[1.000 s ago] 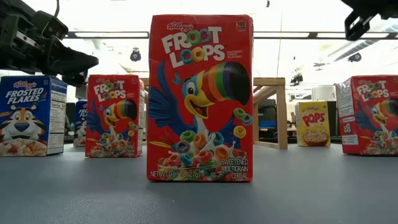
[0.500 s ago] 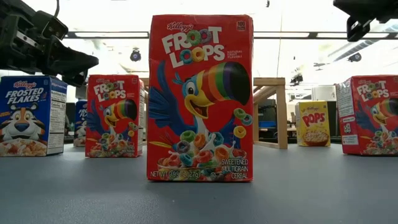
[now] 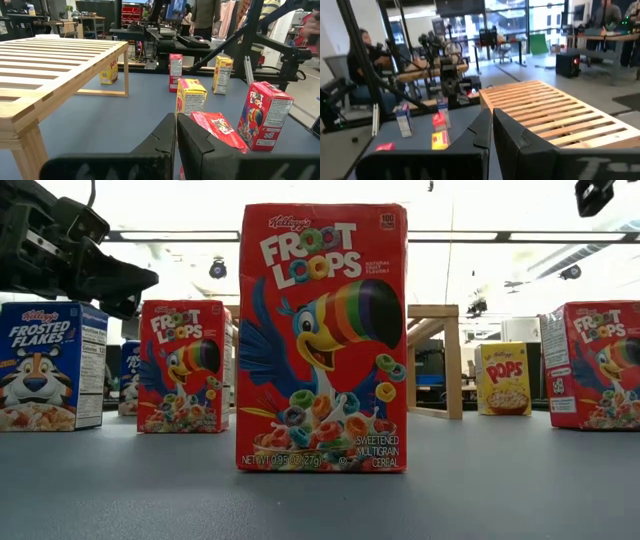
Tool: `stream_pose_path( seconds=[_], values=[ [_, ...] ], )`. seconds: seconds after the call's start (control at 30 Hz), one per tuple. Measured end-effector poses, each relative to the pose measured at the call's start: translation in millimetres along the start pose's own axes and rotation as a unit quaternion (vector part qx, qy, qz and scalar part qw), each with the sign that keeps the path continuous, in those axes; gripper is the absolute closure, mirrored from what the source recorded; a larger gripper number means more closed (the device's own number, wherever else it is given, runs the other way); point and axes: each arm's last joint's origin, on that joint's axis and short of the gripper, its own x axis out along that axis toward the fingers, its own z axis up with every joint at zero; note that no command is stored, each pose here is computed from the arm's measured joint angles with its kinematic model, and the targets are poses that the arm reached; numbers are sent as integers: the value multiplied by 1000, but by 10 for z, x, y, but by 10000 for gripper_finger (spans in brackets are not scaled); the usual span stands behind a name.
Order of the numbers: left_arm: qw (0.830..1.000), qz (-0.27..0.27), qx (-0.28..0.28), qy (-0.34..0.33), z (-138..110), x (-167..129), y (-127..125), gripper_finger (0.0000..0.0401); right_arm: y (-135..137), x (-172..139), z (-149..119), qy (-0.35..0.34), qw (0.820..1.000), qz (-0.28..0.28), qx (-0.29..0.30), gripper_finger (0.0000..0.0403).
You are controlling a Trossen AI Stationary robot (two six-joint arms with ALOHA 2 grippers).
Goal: Stack cereal on shelf
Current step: Put the top right red cereal box on the shelf
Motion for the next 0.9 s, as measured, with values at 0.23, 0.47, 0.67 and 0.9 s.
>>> stream_pose_path(
  seconds=[0.23,0.47,0.67,0.9],
  values=[
    [1000,0,0,0,0,0,0,401,133,269,131,108,993,-37,-41,394],
    [1000,0,0,0,0,0,0,401,440,688,129,229,973,30,-17,394],
    [1000,0,0,0,0,0,0,401,688,767,-27,289,957,11,-38,394],
    [1000,0,0,0,0,0,0,401,923,527,-269,261,965,14,-39,394]
  ],
)
